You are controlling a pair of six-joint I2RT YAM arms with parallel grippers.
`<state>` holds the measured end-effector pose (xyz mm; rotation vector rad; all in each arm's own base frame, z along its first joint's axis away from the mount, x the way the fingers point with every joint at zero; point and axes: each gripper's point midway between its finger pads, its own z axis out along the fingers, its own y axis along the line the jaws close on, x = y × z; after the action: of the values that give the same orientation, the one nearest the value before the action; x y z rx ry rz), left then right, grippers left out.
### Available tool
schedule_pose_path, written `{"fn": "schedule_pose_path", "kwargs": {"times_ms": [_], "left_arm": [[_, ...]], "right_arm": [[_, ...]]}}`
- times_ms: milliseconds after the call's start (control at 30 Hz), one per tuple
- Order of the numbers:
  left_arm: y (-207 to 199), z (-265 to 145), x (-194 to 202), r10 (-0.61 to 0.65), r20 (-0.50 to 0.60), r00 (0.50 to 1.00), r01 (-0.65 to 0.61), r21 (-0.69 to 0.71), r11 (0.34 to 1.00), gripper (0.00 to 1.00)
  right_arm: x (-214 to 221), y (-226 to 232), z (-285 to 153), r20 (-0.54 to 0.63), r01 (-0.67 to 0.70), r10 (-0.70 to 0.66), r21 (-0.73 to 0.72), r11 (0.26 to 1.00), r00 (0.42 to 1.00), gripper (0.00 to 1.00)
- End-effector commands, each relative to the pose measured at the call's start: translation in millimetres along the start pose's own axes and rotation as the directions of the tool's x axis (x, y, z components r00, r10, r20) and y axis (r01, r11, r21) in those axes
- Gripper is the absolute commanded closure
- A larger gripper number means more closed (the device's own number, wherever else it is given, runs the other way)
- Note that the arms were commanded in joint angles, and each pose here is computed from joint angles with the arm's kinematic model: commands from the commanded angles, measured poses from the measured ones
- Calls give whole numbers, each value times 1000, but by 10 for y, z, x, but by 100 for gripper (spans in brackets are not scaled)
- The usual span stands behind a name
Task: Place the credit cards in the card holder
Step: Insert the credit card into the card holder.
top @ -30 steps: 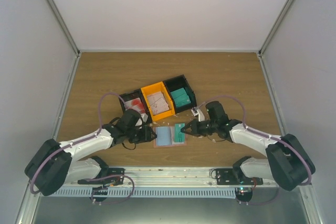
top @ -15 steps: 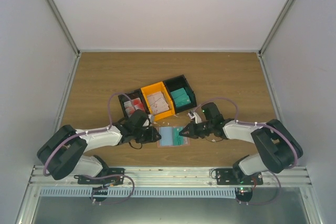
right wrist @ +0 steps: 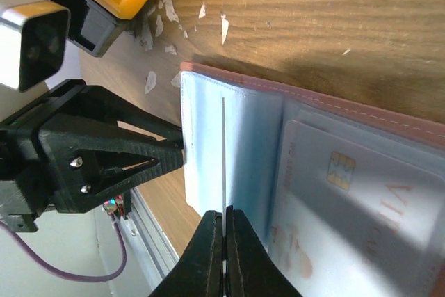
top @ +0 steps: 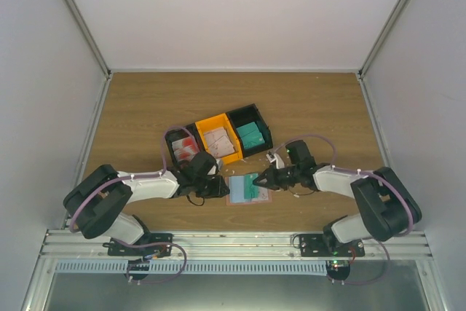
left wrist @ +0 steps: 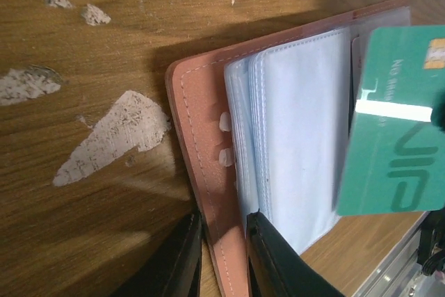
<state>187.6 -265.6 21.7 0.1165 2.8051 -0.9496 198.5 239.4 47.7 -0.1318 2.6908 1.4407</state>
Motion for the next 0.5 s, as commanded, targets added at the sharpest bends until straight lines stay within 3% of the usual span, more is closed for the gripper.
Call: {"fn": "schedule_pose_path", "kwargs": {"times_ms": [0,467], "left_arm": [[178,32,12,-11,6,1000,11,-93,996,79],[332,53,49,-80,22,997,83,-148,986,81]], "right_arm": [[-37,96,-179,22,29,-29,-25,999,999,99],[63,-135,-161,7,-39,39,-8,999,999,100]]}}
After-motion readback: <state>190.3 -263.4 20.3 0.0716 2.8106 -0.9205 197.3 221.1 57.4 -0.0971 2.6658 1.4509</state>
